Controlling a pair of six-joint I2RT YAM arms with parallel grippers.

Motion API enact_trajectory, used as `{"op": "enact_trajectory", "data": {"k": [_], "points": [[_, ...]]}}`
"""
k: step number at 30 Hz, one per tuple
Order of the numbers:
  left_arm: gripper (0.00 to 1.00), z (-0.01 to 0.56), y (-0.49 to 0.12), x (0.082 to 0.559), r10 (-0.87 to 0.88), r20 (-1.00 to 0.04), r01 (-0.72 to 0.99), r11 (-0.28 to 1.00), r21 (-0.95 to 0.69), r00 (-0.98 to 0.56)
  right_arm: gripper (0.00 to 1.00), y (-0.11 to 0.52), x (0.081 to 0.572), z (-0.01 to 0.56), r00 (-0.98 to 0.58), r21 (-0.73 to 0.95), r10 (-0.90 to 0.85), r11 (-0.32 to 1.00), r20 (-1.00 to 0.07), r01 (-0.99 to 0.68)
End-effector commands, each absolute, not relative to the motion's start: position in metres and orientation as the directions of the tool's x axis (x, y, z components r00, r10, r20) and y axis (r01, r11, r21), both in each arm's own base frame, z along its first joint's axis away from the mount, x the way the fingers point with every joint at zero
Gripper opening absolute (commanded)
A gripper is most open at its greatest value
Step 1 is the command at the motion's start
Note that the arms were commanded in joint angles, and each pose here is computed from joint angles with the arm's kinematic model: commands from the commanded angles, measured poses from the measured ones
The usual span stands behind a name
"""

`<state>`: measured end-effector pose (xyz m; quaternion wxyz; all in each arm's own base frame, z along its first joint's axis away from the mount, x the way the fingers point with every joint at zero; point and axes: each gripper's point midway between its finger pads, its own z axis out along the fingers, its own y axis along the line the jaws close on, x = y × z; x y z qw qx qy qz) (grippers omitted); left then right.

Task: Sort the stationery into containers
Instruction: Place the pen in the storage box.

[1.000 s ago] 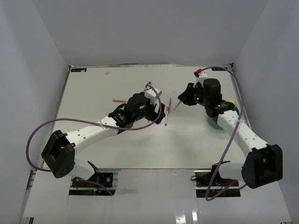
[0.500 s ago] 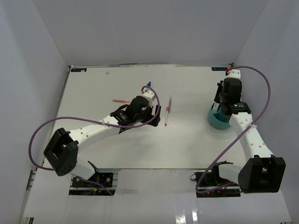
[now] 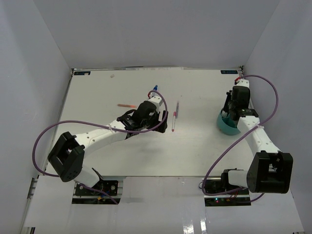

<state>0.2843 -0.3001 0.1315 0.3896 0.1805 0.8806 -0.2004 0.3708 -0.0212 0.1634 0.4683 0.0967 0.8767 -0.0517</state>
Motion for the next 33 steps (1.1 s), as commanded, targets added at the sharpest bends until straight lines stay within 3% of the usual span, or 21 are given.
{"op": "enact_trajectory", "data": {"k": [1,6,9,10,15,19,24,33], "points": [[0.98,0.136,-0.300,0.284,0.135,-0.761,0.461,0.856,-0.233,-0.635,0.08,-0.023,0.380,0.161,-0.497,0.034,0.148,0.972,-0.855,0.232],[0.98,0.133,-0.302,0.285,0.120,-0.748,0.445,0.860,-0.250,-0.652,0.13,-0.019,0.380,0.147,-0.519,0.049,0.161,0.974,-0.840,0.223],[0.98,0.133,-0.304,0.286,0.095,-0.740,0.423,0.865,-0.270,-0.666,0.30,-0.017,0.380,0.148,-0.518,0.057,0.165,0.974,-0.839,0.219],[0.98,0.133,-0.305,0.286,0.089,-0.738,0.418,0.866,-0.274,-0.669,0.44,-0.017,0.379,0.155,-0.503,0.063,0.166,0.975,-0.848,0.215],[0.98,0.127,-0.310,0.290,0.062,-0.710,0.376,0.878,-0.295,-0.702,0.69,-0.016,0.375,0.182,-0.440,0.084,0.171,0.974,-0.882,0.209],[0.98,0.119,-0.316,0.293,0.046,-0.679,0.343,0.887,-0.310,-0.732,0.75,-0.009,0.369,0.210,-0.382,0.120,0.177,0.978,-0.907,0.169],[0.98,0.118,-0.329,0.302,0.008,-0.655,0.300,0.893,-0.336,-0.756,0.77,0.013,0.358,0.240,-0.315,0.200,0.208,0.978,-0.926,0.056],[0.97,0.102,-0.360,0.324,0.015,-0.650,0.247,0.931,-0.268,-0.760,0.77,0.047,0.349,0.239,-0.329,0.294,0.246,0.950,-0.912,-0.104]]}}
